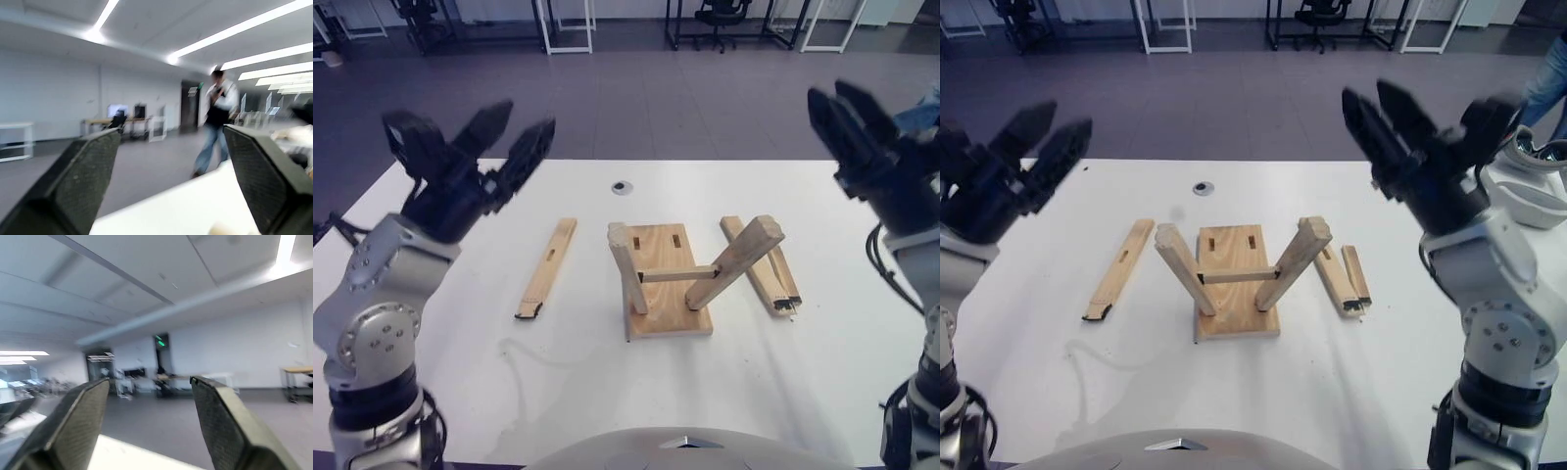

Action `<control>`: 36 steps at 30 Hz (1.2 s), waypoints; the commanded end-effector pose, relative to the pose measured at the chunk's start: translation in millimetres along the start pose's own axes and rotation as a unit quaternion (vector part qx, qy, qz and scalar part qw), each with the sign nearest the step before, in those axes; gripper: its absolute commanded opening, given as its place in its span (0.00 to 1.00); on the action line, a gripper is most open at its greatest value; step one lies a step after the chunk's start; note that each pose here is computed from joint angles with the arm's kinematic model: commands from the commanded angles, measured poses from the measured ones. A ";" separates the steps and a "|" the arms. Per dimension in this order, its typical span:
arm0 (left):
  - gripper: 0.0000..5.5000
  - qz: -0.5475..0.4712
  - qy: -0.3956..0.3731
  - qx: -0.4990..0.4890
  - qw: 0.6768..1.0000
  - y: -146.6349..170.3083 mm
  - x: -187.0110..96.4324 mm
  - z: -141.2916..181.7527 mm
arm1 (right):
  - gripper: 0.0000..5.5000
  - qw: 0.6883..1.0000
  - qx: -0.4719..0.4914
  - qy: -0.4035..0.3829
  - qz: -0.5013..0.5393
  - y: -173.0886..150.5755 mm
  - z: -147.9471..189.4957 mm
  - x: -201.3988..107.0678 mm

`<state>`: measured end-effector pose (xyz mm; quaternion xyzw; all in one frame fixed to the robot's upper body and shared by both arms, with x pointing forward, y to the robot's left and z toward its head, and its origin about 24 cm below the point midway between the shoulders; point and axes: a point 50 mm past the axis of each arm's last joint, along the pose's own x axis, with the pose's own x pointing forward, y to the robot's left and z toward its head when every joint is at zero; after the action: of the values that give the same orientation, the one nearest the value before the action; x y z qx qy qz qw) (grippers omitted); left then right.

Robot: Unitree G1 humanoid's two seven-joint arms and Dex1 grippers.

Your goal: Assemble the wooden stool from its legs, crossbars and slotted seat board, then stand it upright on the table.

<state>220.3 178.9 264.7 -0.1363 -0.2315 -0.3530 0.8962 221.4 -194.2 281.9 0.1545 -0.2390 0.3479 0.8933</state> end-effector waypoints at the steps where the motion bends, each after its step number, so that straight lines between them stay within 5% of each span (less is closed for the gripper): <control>1: 0.70 -0.020 0.082 -0.035 0.996 -20.9 7.2 -40.7 | 0.56 0.992 0.063 0.107 -0.001 6.1 -38.9 -1.6; 5: 0.70 -0.028 0.257 -0.031 0.965 -27.9 -12.7 -113.8 | 0.56 0.949 0.096 0.294 -0.060 1.2 -113.9 -44.4; 8: 0.70 -0.018 0.302 -0.003 0.953 -19.2 -23.1 -130.2 | 0.56 0.951 0.102 0.287 -0.059 0.3 -116.6 -44.9; 13: 0.70 -0.030 0.228 0.031 0.973 -15.4 -3.9 -97.8 | 0.56 0.976 0.111 0.184 -0.034 -0.6 -86.7 -24.1; 16: 0.70 -0.049 0.108 0.027 0.993 -13.6 20.8 -48.8 | 0.56 0.987 0.117 0.091 -0.069 -26.9 -53.2 -12.0; 20: 0.70 -0.022 0.038 0.013 0.999 10.7 16.3 -12.0 | 0.56 0.965 -0.006 0.253 -0.073 -51.5 -97.1 -27.8; 23: 0.70 0.014 0.140 0.086 0.986 57.5 -38.1 -8.4 | 0.56 0.937 0.049 0.323 0.122 -2.6 -123.4 -46.7; 25: 0.70 0.058 0.245 0.097 0.963 96.1 -97.0 1.0 | 0.56 0.924 0.112 0.293 0.220 33.6 -118.4 -45.0; 27: 0.70 0.044 0.349 0.085 0.932 100.9 -134.2 -5.0 | 0.56 0.916 0.143 0.269 0.260 52.5 -113.6 -42.1; 30: 0.70 -0.024 0.427 0.073 0.901 84.7 -141.4 -33.9 | 0.56 0.932 0.041 0.334 0.133 10.6 -140.8 -40.3; 33: 0.70 -0.119 0.512 0.067 0.848 53.2 -144.9 -73.1 | 0.56 0.883 -0.151 0.445 -0.005 -61.6 -173.7 -50.3; 36: 0.70 -0.191 0.559 0.056 0.805 31.9 -149.5 -114.4 | 0.56 0.834 -0.229 0.502 0.029 -87.1 -213.1 -55.6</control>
<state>186.4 258.7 106.0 0.1433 0.2410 -0.4760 0.8335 296.8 -194.6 82.0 -0.1842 0.1541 0.3243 0.9149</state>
